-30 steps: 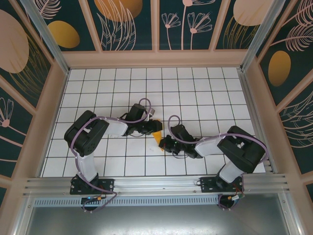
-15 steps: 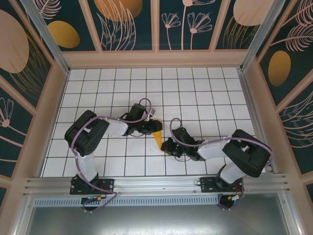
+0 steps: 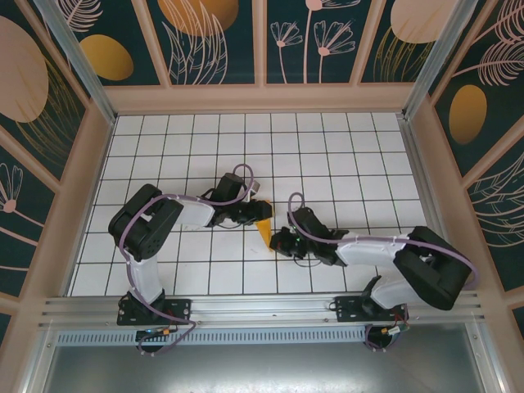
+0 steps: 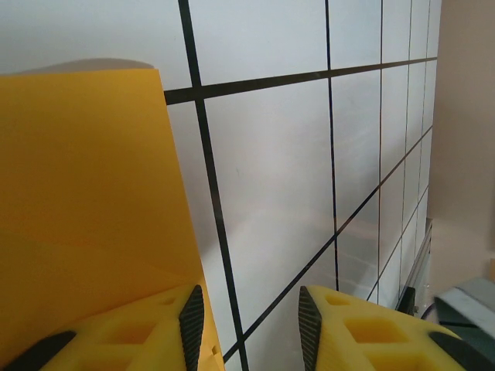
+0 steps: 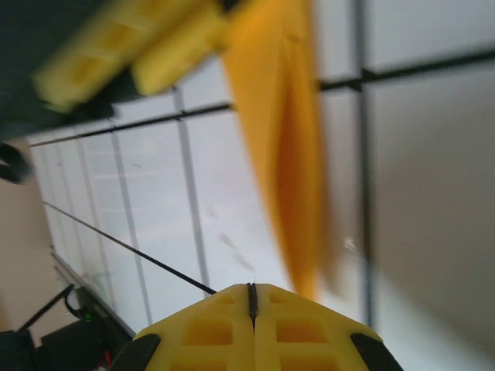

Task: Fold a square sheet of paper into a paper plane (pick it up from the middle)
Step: Fold the wing for the fifth time at the center of the table.

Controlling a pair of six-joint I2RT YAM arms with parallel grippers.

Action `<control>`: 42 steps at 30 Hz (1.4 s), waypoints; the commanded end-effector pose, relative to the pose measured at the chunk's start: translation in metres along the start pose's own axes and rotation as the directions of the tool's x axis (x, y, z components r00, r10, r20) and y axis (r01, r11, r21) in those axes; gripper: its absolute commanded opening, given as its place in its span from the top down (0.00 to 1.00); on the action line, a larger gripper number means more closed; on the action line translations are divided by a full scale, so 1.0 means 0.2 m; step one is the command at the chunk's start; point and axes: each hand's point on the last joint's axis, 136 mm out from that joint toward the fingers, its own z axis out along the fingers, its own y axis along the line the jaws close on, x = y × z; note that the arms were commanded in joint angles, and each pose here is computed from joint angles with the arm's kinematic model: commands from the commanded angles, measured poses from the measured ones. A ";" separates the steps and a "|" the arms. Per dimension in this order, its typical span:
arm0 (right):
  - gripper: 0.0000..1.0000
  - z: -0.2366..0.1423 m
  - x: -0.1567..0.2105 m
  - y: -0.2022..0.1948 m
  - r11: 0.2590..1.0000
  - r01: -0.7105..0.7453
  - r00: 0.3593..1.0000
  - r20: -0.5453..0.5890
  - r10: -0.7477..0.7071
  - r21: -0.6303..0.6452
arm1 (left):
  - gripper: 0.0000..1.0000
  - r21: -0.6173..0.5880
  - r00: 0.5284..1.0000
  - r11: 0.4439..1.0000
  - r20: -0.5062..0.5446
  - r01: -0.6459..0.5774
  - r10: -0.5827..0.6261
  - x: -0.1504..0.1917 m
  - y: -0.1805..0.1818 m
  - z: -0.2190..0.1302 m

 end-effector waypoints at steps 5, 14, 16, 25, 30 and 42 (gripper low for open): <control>1.00 0.17 -0.07 0.07 1.000 0.021 0.999 -0.035 -0.021 -0.022 | 0.60 -0.205 0.995 0.975 -0.039 0.080 -0.090 0.12 0.33 0.04; 1.00 0.10 0.13 -0.26 0.993 -0.069 0.993 -0.091 0.078 0.098 | 0.60 -0.225 0.994 0.971 -0.049 0.086 -0.099 0.13 0.36 0.05; 1.00 0.08 0.17 -0.29 0.991 -0.083 0.991 -0.096 0.093 0.104 | 0.60 -0.232 0.994 0.969 -0.046 0.090 -0.104 0.13 0.37 0.05; 1.00 -0.03 0.10 -0.17 0.998 -0.034 0.999 -0.023 0.035 0.045 | 0.60 -0.221 0.994 0.971 -0.050 0.089 -0.102 0.13 0.36 0.05; 1.00 -0.04 -0.04 0.11 0.993 0.033 0.998 0.058 -0.026 -0.112 | 0.60 -0.214 0.994 0.973 -0.047 0.088 -0.100 0.12 0.35 0.05; 1.00 0.17 -0.20 0.06 0.994 -0.053 0.996 0.068 0.059 -0.091 | 0.59 -0.194 0.994 0.977 -0.049 0.084 -0.095 0.13 0.32 0.04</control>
